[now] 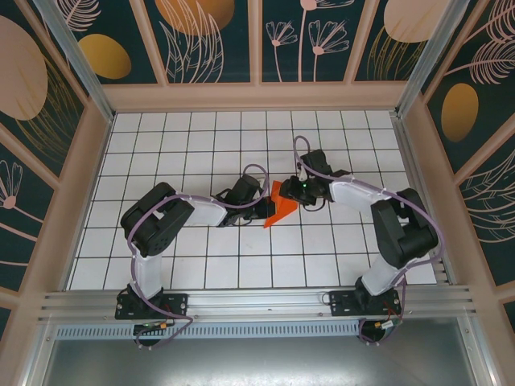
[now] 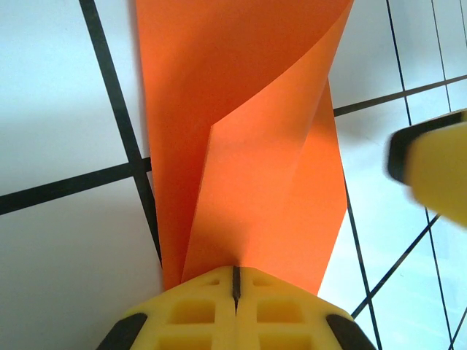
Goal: Fold a paper plane with a square sheet of paper (pick it up from the middle)
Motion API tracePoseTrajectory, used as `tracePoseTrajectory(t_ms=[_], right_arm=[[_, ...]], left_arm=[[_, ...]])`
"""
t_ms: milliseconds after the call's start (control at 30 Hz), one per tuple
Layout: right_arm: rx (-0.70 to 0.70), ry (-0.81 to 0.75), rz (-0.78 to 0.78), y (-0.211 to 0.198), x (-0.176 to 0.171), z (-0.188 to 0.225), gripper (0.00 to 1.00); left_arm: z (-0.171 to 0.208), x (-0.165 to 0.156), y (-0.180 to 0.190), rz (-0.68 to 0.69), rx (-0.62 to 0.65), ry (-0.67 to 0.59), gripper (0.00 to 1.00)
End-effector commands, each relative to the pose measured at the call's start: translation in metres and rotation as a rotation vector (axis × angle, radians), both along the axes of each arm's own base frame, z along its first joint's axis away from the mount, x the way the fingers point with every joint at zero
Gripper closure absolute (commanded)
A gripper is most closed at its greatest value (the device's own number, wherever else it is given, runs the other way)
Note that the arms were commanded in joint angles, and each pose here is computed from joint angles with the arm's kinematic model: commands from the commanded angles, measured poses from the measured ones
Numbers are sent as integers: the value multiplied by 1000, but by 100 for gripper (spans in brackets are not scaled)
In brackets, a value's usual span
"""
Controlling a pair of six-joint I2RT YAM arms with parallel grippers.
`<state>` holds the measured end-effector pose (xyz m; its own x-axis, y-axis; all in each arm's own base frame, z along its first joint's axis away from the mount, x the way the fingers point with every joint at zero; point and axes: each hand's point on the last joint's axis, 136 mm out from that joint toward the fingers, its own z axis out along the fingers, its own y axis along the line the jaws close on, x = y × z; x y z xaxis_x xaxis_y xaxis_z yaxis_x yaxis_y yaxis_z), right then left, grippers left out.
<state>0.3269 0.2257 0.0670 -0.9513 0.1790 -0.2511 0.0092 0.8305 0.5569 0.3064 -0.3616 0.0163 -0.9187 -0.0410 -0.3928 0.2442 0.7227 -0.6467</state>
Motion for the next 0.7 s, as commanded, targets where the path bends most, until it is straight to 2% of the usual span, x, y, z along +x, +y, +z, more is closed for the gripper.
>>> tracePoseTrajectory(t_ms=[0, 100, 200, 667], right_arm=[[50, -2, 51, 5, -9, -2, 71], [88, 4, 75, 13, -11, -7, 90], [104, 8, 94, 18, -12, -13, 99], [112, 42, 150, 27, -12, -35, 100]], left_arm=[[-54, -27, 30, 0, 156, 121, 100], [-55, -29, 31, -3, 162, 123, 100], [-56, -29, 31, -5, 168, 124, 100], [-59, -29, 30, -10, 179, 137, 100]])
